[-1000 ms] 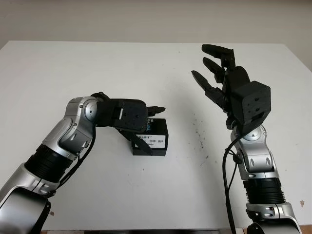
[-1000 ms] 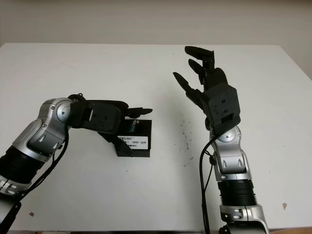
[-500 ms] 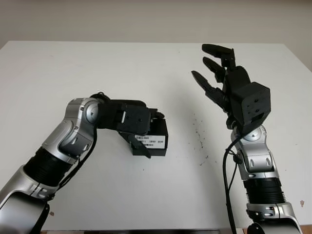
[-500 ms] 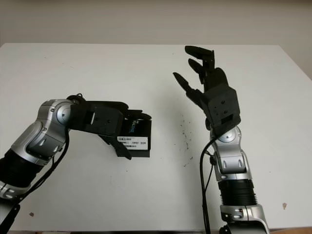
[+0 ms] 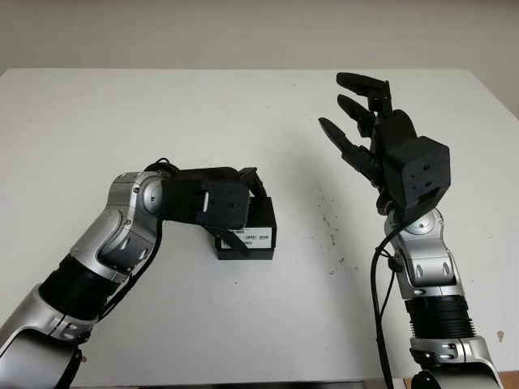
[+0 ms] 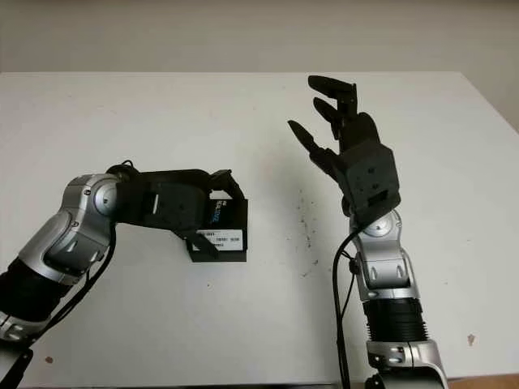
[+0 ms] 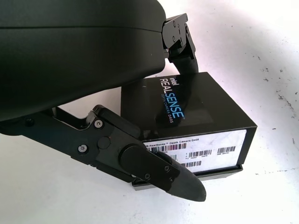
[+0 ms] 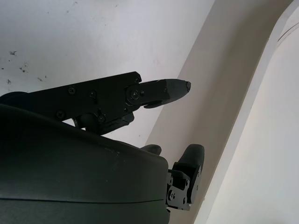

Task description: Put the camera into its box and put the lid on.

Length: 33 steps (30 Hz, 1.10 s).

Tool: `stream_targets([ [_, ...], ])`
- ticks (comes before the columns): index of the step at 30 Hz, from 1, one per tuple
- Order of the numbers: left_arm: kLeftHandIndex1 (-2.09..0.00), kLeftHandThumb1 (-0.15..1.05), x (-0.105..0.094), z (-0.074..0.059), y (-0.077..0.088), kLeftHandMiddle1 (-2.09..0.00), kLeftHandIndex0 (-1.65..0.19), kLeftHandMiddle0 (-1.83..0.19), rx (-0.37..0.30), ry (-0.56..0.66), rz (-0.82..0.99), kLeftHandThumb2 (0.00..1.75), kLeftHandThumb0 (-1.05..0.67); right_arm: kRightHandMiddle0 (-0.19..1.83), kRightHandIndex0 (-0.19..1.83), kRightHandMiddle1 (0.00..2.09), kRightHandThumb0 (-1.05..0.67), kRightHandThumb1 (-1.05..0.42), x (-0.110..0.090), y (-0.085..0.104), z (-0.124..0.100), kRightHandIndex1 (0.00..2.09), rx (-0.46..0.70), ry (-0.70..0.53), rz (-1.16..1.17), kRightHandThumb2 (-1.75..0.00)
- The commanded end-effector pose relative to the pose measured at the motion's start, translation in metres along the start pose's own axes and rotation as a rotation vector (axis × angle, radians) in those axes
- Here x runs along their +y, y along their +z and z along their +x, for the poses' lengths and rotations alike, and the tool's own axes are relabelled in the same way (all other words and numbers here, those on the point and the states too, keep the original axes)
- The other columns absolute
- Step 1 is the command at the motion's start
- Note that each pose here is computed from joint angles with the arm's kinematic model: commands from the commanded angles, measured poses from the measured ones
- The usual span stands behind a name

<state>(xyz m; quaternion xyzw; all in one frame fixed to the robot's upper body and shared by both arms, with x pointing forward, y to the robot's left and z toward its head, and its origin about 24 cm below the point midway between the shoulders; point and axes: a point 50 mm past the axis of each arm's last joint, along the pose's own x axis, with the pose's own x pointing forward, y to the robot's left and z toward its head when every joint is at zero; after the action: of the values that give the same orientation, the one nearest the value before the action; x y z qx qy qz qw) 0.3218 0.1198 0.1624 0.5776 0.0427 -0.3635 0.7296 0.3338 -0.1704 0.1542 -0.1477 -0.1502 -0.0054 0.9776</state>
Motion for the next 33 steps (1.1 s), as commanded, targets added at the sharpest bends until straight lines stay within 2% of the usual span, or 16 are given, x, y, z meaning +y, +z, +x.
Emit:
stream_targets([
  [1,-1.46,0.9,-0.007,0.001,-0.001,-1.83,0.08,-0.09,-0.013,-0.004,-0.011,0.05,-0.55,-0.19,0.08,1.03,-0.3,-1.05,-0.002,0.006,0.002,0.45,-0.029,-0.006,0.003,-0.19],
  [6,-1.44,0.91,-0.013,0.005,-0.005,-1.61,-0.04,-0.22,-0.04,0.073,-0.045,0.06,-0.46,-0.19,0.07,1.02,-0.31,-1.05,-0.003,0.006,0.002,0.45,-0.022,-0.006,-0.002,-0.19],
  [7,-1.47,0.93,-0.014,0.005,-0.005,-1.65,-0.07,-0.22,-0.052,0.096,-0.056,0.06,-0.39,-0.19,0.07,1.02,-0.32,-1.05,-0.003,0.006,0.002,0.45,-0.02,-0.005,0.0,-0.19],
  [8,-1.53,0.98,-0.015,0.006,-0.006,-1.79,-0.12,-0.26,-0.063,0.122,-0.066,0.07,-0.3,-0.19,0.07,1.01,-0.32,-1.05,-0.003,0.006,0.001,0.45,-0.019,-0.006,0.001,-0.19],
  [11,-1.6,1.04,-0.016,0.007,-0.008,-1.98,-0.19,-0.34,-0.08,0.201,-0.084,0.07,-0.19,-0.19,0.06,1.01,-0.31,-1.05,-0.003,0.006,0.001,0.45,-0.022,-0.004,0.007,-0.19],
  [16,-1.59,1.04,-0.013,0.005,-0.01,-2.0,-0.19,-0.43,-0.1,0.295,-0.114,0.06,-0.16,-0.18,0.06,0.97,-0.31,-1.05,-0.002,0.006,0.0,0.44,-0.011,-0.006,0.008,-0.19],
  [21,-1.62,1.03,-0.008,-0.003,-0.01,-1.91,-0.16,-0.45,-0.147,0.403,-0.184,0.05,-0.16,-0.18,0.06,0.96,-0.31,-1.05,-0.002,0.005,0.0,0.44,-0.007,-0.008,0.016,-0.19],
  [27,-1.62,1.05,0.006,-0.023,-0.007,-1.9,-0.13,-0.42,-0.154,0.503,-0.258,0.06,-0.2,-0.18,0.07,0.96,-0.31,-1.05,-0.001,0.005,0.0,0.44,0.001,-0.004,0.014,-0.18],
  [33,-1.57,1.05,0.003,-0.038,-0.01,-1.82,-0.13,-0.38,-0.131,0.52,-0.255,0.06,-0.2,-0.18,0.08,0.99,-0.31,-1.05,0.0,0.005,0.0,0.44,-0.003,-0.001,0.015,-0.18],
])
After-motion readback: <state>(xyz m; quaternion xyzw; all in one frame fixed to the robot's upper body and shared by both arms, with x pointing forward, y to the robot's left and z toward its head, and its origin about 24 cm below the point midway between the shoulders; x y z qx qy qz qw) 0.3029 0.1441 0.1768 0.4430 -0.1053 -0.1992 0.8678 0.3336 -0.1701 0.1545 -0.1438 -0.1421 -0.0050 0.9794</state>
